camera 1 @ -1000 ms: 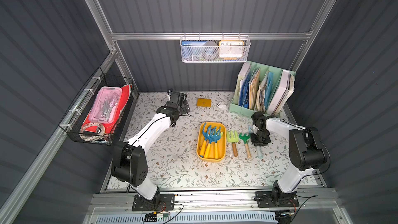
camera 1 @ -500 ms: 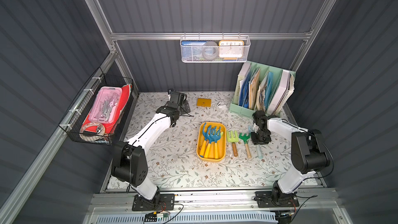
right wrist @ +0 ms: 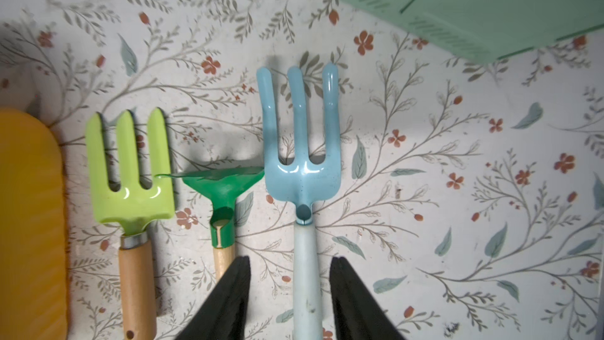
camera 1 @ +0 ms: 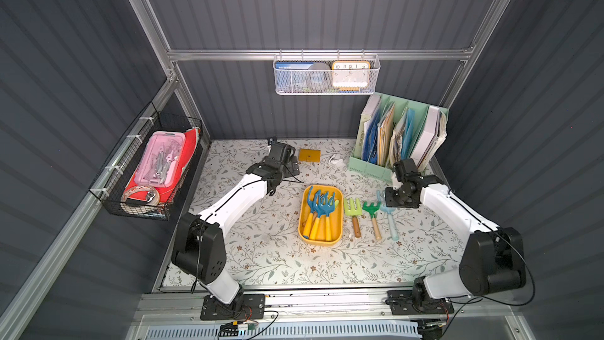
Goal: Take the hand rake out of the storage box
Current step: Place the rake at the center of the board, then pick up the rake from the storage box.
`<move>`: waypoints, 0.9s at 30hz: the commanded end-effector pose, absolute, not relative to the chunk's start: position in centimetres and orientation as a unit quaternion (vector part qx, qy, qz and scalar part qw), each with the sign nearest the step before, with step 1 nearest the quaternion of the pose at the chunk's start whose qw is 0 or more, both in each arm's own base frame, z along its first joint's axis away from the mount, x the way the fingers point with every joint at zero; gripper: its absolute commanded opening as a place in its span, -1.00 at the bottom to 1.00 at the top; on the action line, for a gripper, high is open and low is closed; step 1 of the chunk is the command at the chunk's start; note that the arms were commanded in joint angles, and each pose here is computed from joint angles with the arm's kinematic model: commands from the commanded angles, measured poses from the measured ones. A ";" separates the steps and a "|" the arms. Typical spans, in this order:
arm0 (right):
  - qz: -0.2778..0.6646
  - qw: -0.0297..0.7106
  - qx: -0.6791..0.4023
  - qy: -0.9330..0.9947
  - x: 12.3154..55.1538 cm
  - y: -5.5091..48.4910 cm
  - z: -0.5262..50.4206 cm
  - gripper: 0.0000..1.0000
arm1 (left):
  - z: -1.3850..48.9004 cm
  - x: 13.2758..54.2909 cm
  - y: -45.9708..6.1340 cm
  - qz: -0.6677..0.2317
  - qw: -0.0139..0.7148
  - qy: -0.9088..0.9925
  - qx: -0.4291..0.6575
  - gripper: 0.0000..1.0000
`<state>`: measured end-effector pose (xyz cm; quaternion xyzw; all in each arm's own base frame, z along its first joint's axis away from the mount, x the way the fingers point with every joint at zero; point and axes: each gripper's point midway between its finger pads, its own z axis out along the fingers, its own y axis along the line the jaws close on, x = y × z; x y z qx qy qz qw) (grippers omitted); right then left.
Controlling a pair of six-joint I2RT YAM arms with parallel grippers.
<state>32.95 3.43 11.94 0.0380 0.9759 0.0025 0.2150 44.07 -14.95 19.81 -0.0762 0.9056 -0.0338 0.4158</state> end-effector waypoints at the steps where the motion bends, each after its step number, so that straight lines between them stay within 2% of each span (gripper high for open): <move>1: 0.018 0.244 0.045 0.968 33.1 4.2 13.1 -0.08 | 19.1 43.7 -16.5 -0.033 0.407 0.910 -0.067 0.94; 7: 0.038 0.291 0.029 0.956 33.1 6.7 15.0 -0.05 | 18.5 42.4 -21.1 -0.070 0.400 0.913 -0.049 0.83; 16: 0.052 0.311 0.000 0.949 32.8 10.2 15.6 -0.04 | 16.5 39.5 -27.2 -0.098 0.378 0.920 -0.025 0.65; 27: 0.051 0.321 0.009 0.946 32.8 10.3 15.3 -0.03 | 12.7 35.6 -32.7 -0.160 0.327 0.931 -0.031 0.33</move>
